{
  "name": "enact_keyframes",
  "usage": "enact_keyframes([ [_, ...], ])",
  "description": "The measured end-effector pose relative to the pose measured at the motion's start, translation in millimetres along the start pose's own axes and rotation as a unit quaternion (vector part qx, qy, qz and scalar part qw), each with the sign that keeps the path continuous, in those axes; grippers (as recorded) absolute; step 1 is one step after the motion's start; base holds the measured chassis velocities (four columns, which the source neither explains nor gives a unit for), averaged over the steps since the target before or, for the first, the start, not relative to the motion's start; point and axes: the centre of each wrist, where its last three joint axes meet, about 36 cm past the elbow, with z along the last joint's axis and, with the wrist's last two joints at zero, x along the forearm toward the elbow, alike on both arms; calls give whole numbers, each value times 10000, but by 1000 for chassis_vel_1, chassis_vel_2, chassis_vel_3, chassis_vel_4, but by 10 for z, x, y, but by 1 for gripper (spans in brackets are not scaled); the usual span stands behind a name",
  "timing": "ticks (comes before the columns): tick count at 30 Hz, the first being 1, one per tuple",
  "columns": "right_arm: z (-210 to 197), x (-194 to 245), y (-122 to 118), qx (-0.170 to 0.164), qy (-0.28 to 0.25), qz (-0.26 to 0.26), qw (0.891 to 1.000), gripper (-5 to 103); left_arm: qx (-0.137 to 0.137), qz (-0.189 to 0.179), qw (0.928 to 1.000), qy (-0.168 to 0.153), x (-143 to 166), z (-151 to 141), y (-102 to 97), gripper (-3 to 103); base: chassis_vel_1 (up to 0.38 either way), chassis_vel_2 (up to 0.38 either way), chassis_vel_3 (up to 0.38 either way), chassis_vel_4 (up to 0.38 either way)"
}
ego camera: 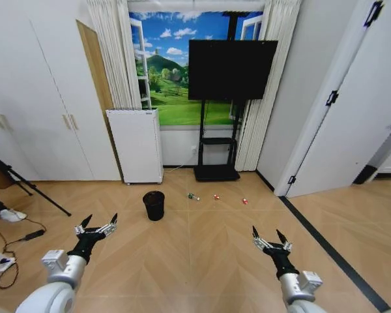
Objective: Pick up the trash bin and place the garbage on the floor into it.
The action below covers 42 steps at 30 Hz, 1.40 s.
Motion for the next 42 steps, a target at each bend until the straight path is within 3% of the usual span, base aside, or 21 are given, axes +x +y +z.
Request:
enact_keyframes([
  [42, 83, -159, -57, -1, -70, 40, 10000, 100, 0, -72, 9999, -102, 35, -54, -16, 100, 2, -1, 4, 3],
])
